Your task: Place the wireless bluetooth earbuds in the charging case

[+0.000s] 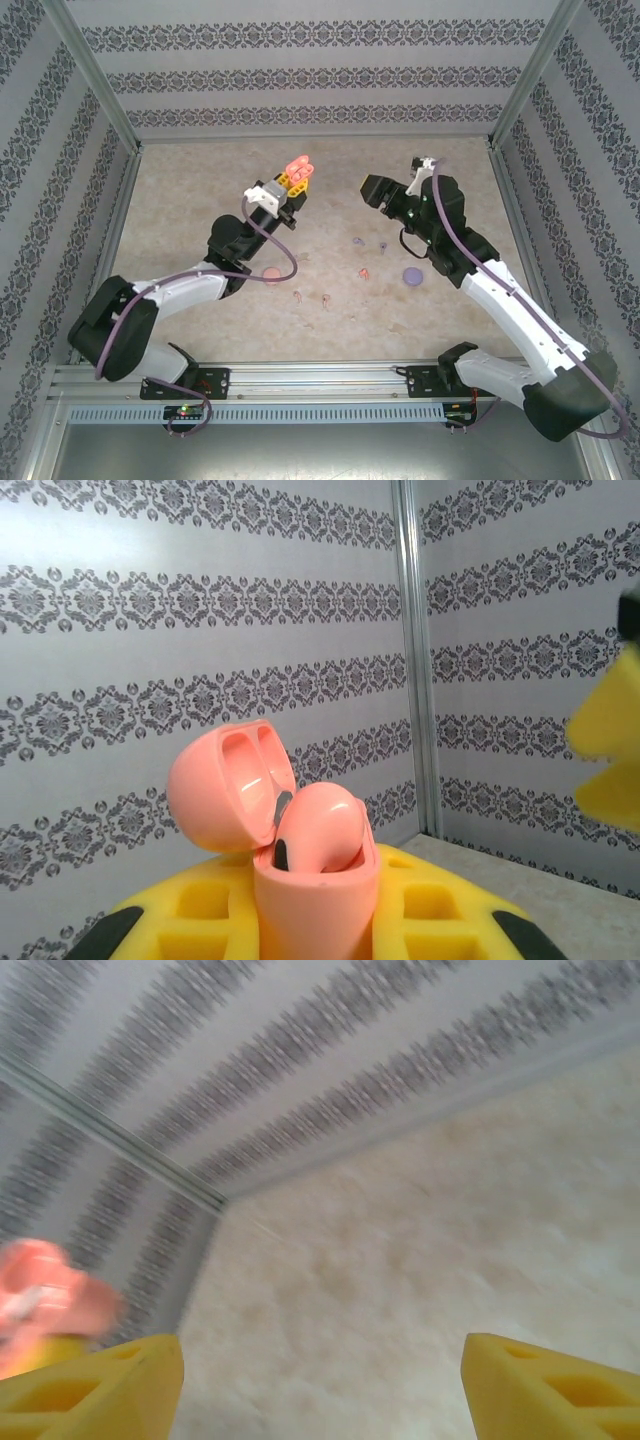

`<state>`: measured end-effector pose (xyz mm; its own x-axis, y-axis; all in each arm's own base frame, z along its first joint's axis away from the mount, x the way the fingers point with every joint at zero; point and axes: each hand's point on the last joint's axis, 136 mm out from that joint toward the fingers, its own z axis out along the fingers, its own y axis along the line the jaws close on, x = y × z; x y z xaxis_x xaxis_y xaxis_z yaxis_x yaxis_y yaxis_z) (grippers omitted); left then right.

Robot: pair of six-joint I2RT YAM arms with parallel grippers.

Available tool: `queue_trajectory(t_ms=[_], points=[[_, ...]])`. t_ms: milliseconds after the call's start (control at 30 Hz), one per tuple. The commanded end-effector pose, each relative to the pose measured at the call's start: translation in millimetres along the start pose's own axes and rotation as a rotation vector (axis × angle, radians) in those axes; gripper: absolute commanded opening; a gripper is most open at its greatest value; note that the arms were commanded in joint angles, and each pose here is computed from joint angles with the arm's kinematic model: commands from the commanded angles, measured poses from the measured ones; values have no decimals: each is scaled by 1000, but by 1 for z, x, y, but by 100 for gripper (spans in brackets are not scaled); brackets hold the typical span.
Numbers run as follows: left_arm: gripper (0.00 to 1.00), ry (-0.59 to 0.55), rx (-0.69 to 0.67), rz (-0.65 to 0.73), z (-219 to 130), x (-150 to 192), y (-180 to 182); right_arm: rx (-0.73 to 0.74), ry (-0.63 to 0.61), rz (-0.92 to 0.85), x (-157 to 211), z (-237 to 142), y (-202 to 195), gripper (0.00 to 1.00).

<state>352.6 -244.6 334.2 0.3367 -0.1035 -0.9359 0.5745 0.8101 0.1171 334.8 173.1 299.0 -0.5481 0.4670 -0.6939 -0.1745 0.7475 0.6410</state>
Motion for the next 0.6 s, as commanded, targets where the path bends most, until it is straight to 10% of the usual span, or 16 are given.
queue_trajectory(t_ms=[0,567], points=[[0,-30,12,-13,-15,-22,-5,214,196,-68,40,-2,-45,72],[0,-56,135,-44,-53,-50,-26,485,722,-429,157,7,-121,65]])
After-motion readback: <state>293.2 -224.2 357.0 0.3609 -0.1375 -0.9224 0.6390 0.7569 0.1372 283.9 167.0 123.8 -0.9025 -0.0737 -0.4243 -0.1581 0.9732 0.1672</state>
